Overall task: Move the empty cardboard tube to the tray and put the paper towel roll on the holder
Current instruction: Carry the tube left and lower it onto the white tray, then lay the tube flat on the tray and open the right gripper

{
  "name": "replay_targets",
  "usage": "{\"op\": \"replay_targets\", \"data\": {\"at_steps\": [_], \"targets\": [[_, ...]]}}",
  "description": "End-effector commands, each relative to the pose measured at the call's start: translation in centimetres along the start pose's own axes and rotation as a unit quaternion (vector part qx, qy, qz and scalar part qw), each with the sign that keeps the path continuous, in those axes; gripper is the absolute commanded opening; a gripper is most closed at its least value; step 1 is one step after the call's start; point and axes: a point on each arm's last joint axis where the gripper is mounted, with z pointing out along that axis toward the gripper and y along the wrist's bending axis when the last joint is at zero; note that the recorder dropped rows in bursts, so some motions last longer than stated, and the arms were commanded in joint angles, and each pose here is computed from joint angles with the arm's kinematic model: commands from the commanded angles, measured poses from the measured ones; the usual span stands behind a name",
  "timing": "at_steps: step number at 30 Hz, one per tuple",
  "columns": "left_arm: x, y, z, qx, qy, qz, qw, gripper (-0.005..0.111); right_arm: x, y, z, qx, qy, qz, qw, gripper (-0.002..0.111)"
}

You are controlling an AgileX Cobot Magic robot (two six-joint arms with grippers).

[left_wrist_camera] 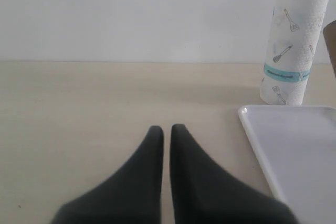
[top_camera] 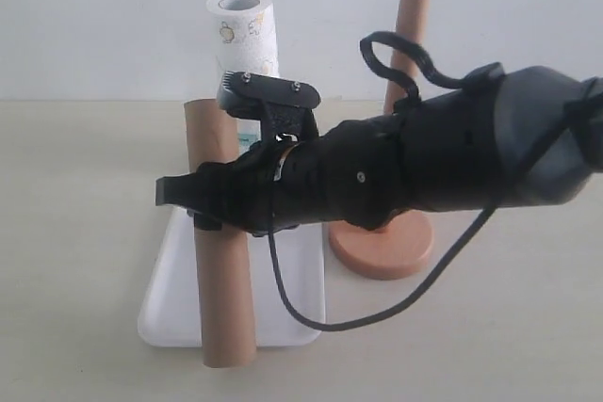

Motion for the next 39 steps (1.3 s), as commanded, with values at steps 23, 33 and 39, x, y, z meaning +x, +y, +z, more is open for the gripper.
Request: {"op": "replay_targets", "data": {"at_steps": [23,33,39], "targets": [[0.1,0.0,0.0,-0.001,0.000,-0.001,1.000,0.004,0.3,-4.1,4.2,0.041,-0.065,0.165,0.983,0.001],[0.1,0.0,0.0,-0.001,0.001,-0.001,1.000,0.004,0.1,-4.1,4.2,0.042,-0.071,0.154,0.985,0.001],[0.1,0.0,0.0,-0.001,0.001,-0.001,1.000,0.004,1.1,-4.8,5.3,0.055,-0.061,0.161,0.984,0.001]]}}
